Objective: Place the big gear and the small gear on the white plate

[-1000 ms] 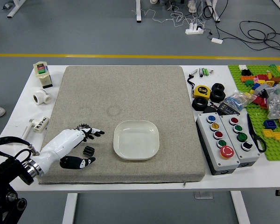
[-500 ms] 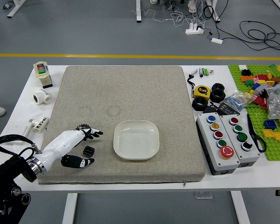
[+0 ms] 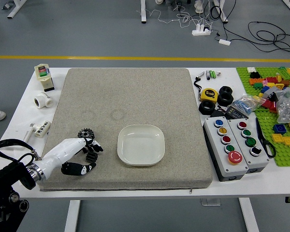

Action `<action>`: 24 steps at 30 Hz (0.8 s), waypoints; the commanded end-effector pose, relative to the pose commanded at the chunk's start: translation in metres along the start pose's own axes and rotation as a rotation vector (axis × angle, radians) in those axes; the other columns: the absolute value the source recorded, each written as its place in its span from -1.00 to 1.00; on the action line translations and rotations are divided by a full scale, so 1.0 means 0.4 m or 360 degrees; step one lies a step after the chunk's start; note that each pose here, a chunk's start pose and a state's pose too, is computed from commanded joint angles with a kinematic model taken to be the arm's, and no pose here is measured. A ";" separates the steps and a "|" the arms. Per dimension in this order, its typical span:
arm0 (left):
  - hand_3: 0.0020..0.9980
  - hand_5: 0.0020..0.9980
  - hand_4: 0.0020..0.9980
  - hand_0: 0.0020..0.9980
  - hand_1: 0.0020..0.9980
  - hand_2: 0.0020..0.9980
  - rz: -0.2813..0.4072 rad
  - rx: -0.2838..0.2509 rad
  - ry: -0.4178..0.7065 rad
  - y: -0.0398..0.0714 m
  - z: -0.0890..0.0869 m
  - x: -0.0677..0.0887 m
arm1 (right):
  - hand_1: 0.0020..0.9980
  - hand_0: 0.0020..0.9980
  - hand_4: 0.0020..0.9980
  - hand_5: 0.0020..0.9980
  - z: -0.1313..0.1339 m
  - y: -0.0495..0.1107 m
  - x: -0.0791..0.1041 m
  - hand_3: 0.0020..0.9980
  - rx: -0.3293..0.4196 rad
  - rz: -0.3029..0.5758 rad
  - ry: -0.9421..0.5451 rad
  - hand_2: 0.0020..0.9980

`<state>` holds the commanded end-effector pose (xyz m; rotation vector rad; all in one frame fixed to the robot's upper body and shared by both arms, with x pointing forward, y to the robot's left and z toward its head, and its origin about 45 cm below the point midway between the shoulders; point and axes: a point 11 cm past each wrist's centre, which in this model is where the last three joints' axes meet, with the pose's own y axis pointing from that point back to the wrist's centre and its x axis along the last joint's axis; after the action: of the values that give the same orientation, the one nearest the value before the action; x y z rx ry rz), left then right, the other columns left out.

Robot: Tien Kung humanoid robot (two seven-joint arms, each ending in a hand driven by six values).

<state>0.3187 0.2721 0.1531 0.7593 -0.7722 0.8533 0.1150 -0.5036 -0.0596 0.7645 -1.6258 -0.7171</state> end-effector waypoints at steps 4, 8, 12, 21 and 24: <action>0.15 -1.00 -1.00 -0.26 -0.03 0.06 0.0000 0.0011 -0.0003 0.001 -0.002 0.000 | 0.35 0.32 0.51 0.22 0.002 0.000 -0.001 0.11 -0.0003 -0.0001 0.0002 0.49; 0.15 -1.00 -1.00 -0.26 -0.03 0.06 -0.0005 0.0013 -0.0005 0.002 -0.002 -0.001 | 0.35 0.32 0.51 0.22 0.006 0.000 -0.001 0.11 -0.0007 -0.0001 0.0004 0.49; -0.02 -1.00 -1.00 -0.37 -0.13 -0.04 -0.0011 0.0012 -0.0006 0.003 0.001 -0.003 | 0.35 0.32 0.52 0.22 0.009 -0.001 -0.002 0.11 -0.0010 -0.0002 0.0007 0.49; -0.03 -1.00 -1.00 -0.38 -0.15 -0.06 0.0025 -0.0013 -0.0029 0.002 0.014 0.009 | 0.35 0.32 0.52 0.22 0.016 -0.001 -0.004 0.11 -0.0018 -0.0004 0.0017 0.49; -0.03 -1.00 -1.00 -0.38 -0.15 -0.07 0.0035 -0.0038 -0.0035 -0.005 0.027 0.016 | 0.35 0.32 0.52 0.22 0.018 -0.001 -0.006 0.11 -0.0020 -0.0005 0.0020 0.49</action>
<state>0.3204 0.2646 0.1630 0.7415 -0.8104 0.8553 0.1081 -0.5016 -0.0624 0.7612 -1.6081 -0.7227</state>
